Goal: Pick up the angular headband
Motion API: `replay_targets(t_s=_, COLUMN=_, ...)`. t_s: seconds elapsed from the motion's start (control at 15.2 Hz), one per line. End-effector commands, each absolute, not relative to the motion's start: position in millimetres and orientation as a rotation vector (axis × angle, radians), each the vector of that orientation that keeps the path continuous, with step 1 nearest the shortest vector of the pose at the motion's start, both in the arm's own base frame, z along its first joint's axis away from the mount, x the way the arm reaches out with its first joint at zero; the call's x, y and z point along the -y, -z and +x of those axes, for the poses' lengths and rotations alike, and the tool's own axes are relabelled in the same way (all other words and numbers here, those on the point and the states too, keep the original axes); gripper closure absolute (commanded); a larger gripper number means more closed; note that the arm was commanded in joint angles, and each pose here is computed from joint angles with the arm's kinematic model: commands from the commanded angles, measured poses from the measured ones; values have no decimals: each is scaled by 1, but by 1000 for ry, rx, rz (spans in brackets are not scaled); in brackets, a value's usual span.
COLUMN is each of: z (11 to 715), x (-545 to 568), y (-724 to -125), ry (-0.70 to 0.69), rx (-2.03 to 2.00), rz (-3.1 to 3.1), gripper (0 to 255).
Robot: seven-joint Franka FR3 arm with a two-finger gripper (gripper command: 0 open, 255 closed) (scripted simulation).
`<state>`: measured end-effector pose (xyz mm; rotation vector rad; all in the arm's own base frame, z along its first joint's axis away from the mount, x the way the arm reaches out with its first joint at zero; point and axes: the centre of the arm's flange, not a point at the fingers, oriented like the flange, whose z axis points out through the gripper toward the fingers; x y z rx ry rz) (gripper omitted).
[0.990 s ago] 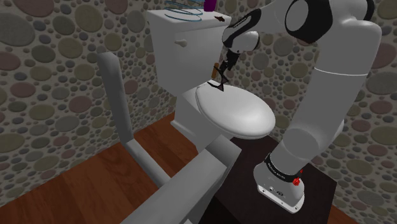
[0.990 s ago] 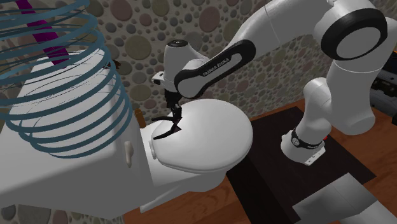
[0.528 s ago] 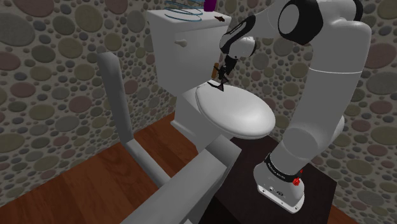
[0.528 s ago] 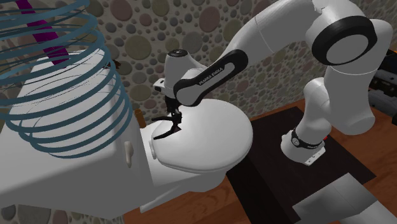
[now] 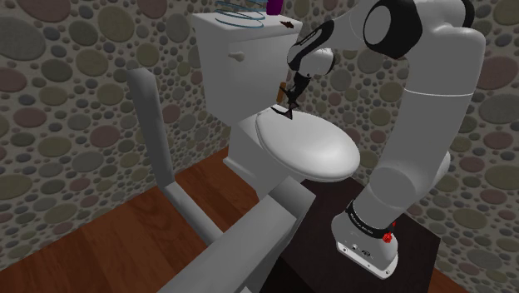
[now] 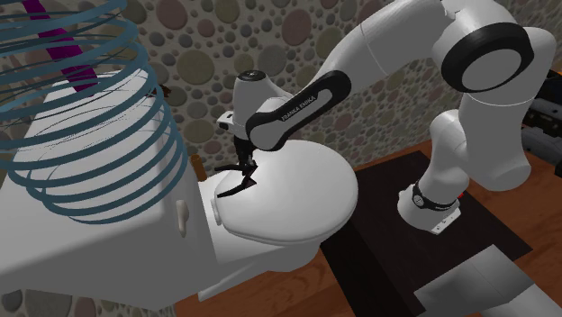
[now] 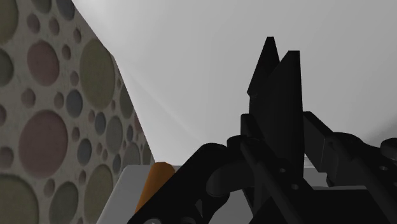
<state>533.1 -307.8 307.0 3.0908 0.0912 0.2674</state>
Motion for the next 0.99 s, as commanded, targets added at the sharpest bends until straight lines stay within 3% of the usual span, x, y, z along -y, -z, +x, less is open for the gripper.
replay_targets(t_s=0.0, z=533, x=308, y=-307, ry=-267, rx=-92, rz=3091, gripper=255)
replay_targets(t_s=0.92, z=533, x=308, y=-375, ry=-267, rx=-92, rz=3091, gripper=255)
